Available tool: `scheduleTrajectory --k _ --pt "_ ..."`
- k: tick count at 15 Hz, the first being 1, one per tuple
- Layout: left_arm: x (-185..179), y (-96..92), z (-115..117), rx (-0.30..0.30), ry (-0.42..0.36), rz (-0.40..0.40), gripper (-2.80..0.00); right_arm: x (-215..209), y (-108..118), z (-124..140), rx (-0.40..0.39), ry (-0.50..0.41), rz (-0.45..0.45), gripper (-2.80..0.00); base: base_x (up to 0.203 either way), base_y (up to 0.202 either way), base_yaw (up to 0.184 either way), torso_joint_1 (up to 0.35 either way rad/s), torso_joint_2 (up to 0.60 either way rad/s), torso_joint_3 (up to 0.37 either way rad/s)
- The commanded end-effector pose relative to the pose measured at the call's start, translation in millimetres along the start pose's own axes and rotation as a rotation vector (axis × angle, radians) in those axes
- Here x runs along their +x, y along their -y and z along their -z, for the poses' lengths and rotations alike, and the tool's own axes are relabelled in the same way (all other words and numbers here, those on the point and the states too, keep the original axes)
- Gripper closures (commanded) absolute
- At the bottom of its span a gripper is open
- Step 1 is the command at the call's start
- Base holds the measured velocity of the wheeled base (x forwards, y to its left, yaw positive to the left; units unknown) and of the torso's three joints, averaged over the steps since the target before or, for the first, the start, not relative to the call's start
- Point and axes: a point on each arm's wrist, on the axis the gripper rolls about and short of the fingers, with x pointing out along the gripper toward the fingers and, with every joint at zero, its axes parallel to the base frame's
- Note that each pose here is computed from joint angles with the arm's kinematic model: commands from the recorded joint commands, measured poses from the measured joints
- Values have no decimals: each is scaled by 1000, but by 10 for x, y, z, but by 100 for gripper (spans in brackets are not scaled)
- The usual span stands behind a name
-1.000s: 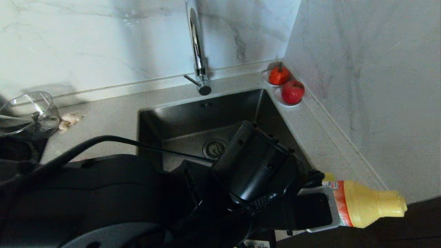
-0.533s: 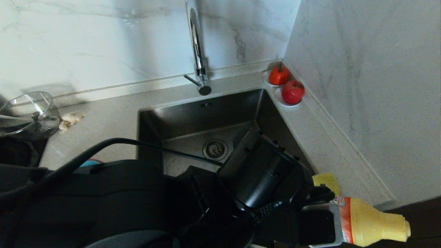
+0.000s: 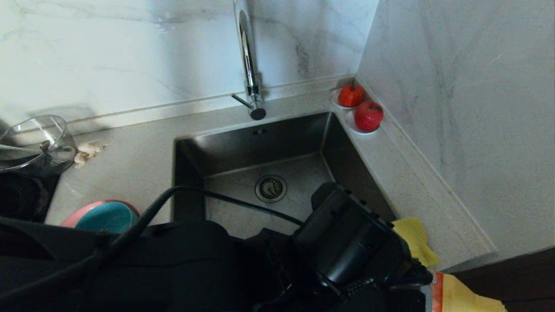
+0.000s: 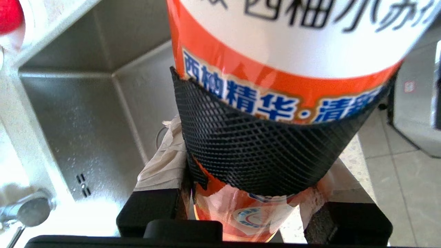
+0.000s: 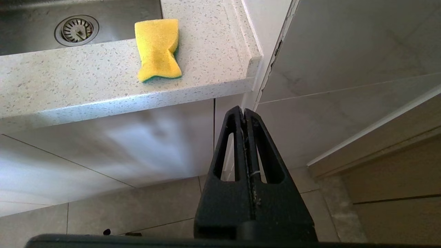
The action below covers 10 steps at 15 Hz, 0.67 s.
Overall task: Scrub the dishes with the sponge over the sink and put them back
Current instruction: Squeeze it onto the sponge
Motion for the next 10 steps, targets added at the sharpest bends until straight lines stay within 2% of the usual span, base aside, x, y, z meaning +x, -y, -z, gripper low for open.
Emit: scheduleTrajectory --k 1,3,10 --pt "99 65 5 17 -40 9 0 0 0 0 0 0 0 0 0 0 0 0 0 0" --pt "161 145 36 28 -61 34 0 1 0 0 0 -1 0 0 0 0 0 0 0 0" --pt "324 270 27 54 -140 34 0 0 0 0 0 0 0 0 0 0 0 0 0 0"
